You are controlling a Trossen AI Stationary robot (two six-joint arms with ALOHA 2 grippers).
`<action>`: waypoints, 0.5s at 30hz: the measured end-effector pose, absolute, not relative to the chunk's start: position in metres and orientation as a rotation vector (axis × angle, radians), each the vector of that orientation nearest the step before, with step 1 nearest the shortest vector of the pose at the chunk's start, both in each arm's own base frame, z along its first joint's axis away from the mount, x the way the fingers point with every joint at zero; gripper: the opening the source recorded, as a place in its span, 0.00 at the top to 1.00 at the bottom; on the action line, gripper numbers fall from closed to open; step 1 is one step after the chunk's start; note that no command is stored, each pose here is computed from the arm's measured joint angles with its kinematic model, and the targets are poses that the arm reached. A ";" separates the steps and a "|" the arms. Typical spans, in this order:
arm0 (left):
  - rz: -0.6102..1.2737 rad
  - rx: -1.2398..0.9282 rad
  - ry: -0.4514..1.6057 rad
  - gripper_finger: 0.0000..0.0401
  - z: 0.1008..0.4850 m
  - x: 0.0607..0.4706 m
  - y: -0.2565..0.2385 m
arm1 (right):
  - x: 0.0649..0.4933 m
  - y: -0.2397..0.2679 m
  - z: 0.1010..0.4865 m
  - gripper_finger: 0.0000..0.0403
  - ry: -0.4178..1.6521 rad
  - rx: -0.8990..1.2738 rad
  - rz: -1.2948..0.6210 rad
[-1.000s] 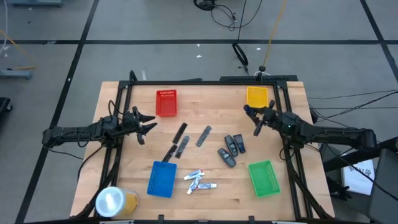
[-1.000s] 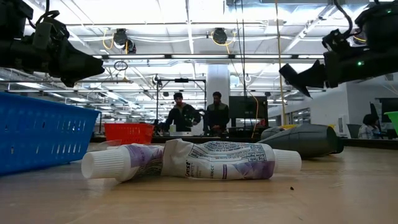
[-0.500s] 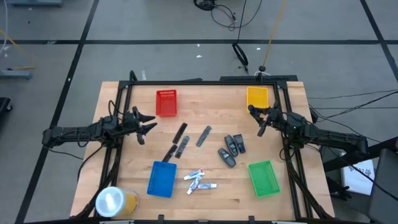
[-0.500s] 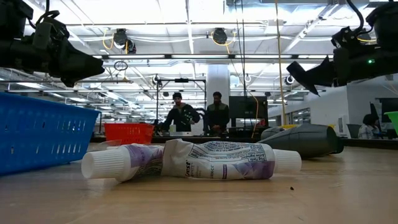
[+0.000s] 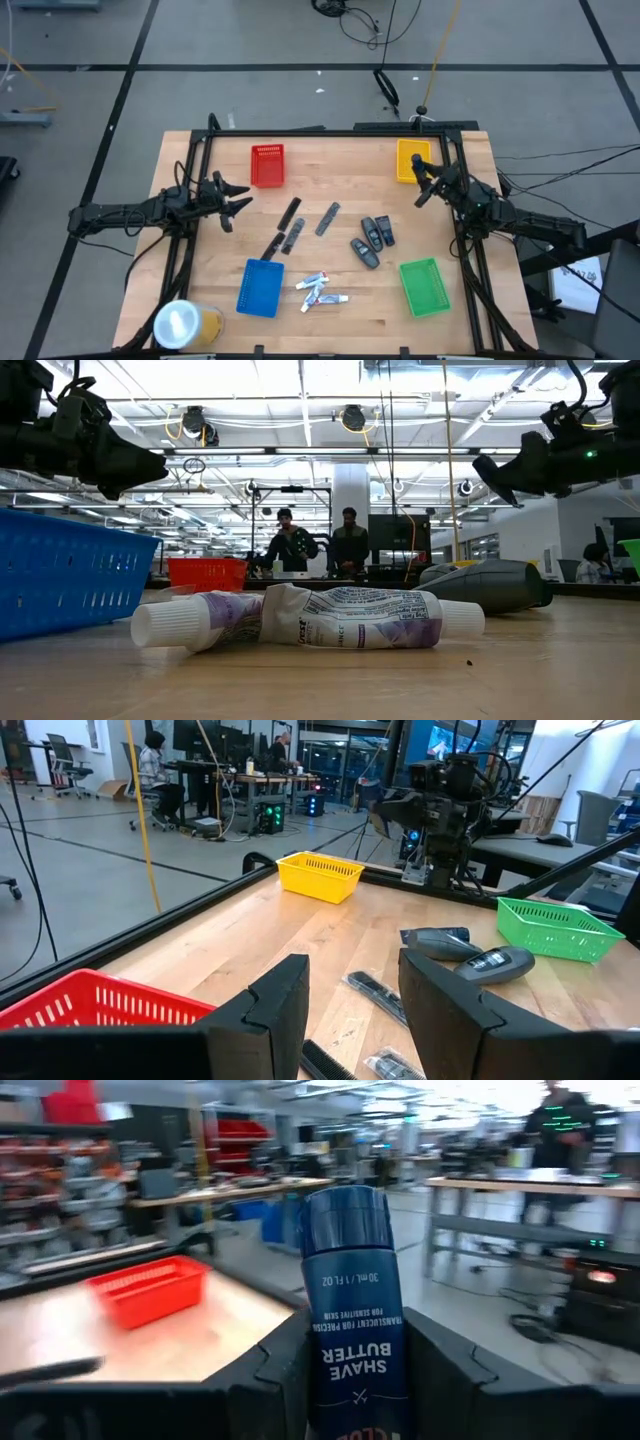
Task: Pick & Place Travel size toiletries
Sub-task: Put the top blue shave cream into the yellow basket
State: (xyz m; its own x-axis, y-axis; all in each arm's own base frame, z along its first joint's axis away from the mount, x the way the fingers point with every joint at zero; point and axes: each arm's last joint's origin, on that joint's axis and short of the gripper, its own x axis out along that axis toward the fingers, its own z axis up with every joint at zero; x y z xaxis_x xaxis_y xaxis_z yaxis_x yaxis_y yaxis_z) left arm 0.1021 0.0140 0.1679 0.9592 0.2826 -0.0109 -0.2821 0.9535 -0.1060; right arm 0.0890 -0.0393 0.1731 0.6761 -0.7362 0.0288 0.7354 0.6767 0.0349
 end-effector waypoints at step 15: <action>0.287 -0.107 -0.005 0.62 0.168 0.102 0.014 | 0.088 -0.047 0.167 0.69 -0.013 0.101 -1.096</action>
State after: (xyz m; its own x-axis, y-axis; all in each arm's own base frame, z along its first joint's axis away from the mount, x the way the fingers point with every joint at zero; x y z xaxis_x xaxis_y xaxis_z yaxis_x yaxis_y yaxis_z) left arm 0.1021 0.0140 0.1679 0.9592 0.2826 -0.0106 -0.2821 0.9535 -0.1061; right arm 0.0879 -0.0474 0.1670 0.4580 -0.8881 -0.0396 0.8869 0.4534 0.0885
